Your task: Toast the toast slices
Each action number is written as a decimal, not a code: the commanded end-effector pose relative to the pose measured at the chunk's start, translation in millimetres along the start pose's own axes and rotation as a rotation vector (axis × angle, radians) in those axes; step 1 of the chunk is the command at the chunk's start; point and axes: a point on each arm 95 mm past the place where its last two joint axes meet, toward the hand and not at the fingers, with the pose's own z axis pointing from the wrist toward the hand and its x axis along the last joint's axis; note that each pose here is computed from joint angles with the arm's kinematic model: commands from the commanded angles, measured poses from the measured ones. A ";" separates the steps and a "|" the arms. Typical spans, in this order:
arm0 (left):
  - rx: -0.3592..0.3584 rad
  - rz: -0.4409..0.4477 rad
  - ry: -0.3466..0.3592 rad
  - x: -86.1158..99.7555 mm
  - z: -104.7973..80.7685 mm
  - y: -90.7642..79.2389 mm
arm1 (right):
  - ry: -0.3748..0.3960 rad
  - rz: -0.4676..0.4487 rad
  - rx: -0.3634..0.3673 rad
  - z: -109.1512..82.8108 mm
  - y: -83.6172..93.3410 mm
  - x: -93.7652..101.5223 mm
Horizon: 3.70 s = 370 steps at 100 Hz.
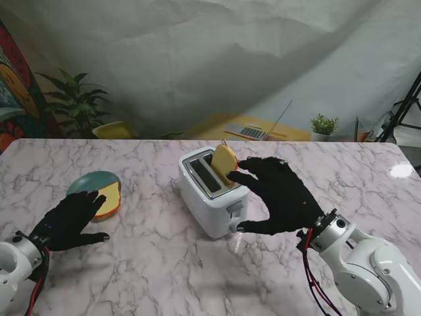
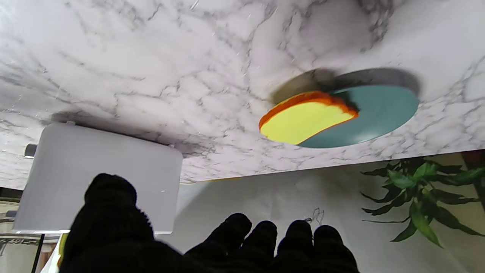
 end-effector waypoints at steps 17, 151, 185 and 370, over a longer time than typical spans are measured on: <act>-0.007 -0.013 -0.107 -11.2 4.0 33.9 | 0.025 0.001 0.050 -5.3 -7.3 4.7; -0.012 0.176 -0.219 -28.0 114.4 70.6 | -0.017 0.031 0.057 -16.0 -20.6 7.3; 0.014 0.194 -0.239 -30.4 122.2 73.3 | -0.021 0.026 0.042 -16.3 -20.5 7.2; 0.607 0.145 -0.045 -38.0 96.7 -84.4 | 0.004 -0.005 0.001 -15.1 -15.6 8.9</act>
